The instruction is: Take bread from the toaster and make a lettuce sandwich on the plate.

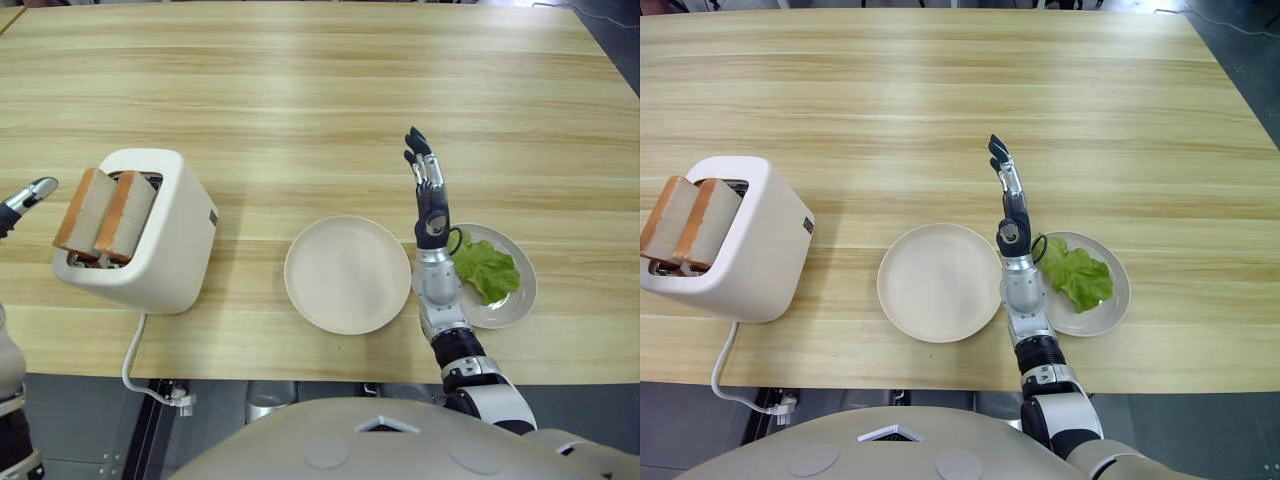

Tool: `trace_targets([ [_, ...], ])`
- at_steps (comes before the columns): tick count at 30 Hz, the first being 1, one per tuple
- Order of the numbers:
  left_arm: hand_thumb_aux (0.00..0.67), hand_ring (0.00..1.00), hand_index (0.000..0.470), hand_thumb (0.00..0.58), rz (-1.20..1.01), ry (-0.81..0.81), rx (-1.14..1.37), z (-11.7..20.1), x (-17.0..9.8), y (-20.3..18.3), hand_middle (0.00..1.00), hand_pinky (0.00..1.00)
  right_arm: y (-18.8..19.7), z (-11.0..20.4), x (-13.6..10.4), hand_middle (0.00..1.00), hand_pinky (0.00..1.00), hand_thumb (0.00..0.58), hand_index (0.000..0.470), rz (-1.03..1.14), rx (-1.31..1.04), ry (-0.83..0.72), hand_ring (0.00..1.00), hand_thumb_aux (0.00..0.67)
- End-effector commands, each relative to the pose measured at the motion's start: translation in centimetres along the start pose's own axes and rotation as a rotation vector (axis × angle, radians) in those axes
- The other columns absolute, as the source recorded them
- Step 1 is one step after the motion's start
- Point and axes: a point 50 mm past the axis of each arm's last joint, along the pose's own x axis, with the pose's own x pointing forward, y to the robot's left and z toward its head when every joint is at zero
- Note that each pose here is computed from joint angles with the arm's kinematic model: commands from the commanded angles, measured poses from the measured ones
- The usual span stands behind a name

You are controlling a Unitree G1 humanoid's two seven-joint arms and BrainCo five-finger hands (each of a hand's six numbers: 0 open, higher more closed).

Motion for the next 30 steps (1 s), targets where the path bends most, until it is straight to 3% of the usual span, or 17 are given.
trace_targets([
  [1, 0.000, 0.00, 0.000, 0.000, -0.100, 0.011, 0.024, 0.2, -0.2, -1.5, 0.00, 0.00, 0.5, 0.0, 0.0, 0.00, 0.00, 0.000, 0.000, 0.020, 0.004, -0.006, 0.00, 0.000],
  [12, 0.000, 0.00, 0.000, 0.000, -0.212, -0.025, 0.023, 1.1, -0.8, -2.6, 0.00, 0.00, 0.6, -0.1, 0.0, 0.00, 0.00, 0.000, 0.000, 0.023, -0.003, -0.003, 0.00, 0.000],
  [13, 0.055, 0.00, 0.038, 0.092, -0.226, -0.023, 0.016, 1.1, -0.8, -2.8, 0.00, 0.00, 0.6, -0.1, 0.0, 0.00, 0.00, 0.000, 0.000, 0.024, -0.004, -0.003, 0.00, 0.000],
  [14, 0.394, 0.00, 0.271, 0.482, -0.236, -0.013, 0.012, 1.0, -0.8, -3.1, 0.00, 0.00, 0.6, -0.1, 0.0, 0.00, 0.00, 0.000, 0.000, 0.024, -0.005, -0.003, 0.00, 0.000],
  [15, 0.452, 0.00, 0.310, 0.519, -0.243, -0.003, 0.008, 0.8, -0.9, -3.3, 0.00, 0.00, 0.6, -0.1, 0.0, 0.00, 0.00, 0.000, 0.000, 0.024, -0.006, -0.003, 0.00, 0.000],
  [16, 0.452, 0.00, 0.310, 0.519, -0.249, 0.006, 0.008, 0.7, -0.9, -3.5, 0.00, 0.00, 0.6, -0.1, 0.0, 0.00, 0.00, 0.000, 0.000, 0.024, -0.006, -0.002, 0.00, 0.000],
  [17, 0.610, 0.00, 0.419, 0.575, -0.255, 0.009, 0.011, 0.6, -0.9, -3.7, 0.00, 0.00, 0.5, -0.1, 0.0, 0.00, 0.00, 0.000, 0.000, 0.025, -0.006, -0.002, 0.00, 0.000],
  [18, 0.610, 0.00, 0.419, 0.575, -0.258, 0.009, 0.013, 0.6, -0.9, -3.7, 0.00, 0.00, 0.5, -0.1, 0.0, 0.00, 0.00, 0.000, 0.000, 0.025, -0.007, -0.002, 0.00, 0.000],
  [20, 0.670, 0.00, 0.460, 0.580, -0.261, -0.017, -0.001, 1.2, -1.0, -3.8, 0.00, 0.00, 0.5, -0.1, 0.0, 0.00, 0.00, 0.000, 0.000, 0.024, -0.008, -0.001, 0.00, 0.000],
  [24, 0.670, 0.00, 0.460, 0.580, -0.243, -0.074, -0.034, 2.4, -0.8, -3.8, 0.00, 0.00, 0.5, -0.3, 0.0, 0.00, 0.00, 0.000, 0.000, 0.026, -0.011, 0.004, 0.00, 0.000],
  [30, 0.670, 0.00, 0.460, 0.580, -0.078, -0.370, -0.226, 7.5, -1.5, -1.2, 0.00, 0.00, 0.7, -0.5, 0.0, 0.00, 0.00, 0.000, 0.000, 0.036, -0.011, 0.015, 0.00, 0.000],
])
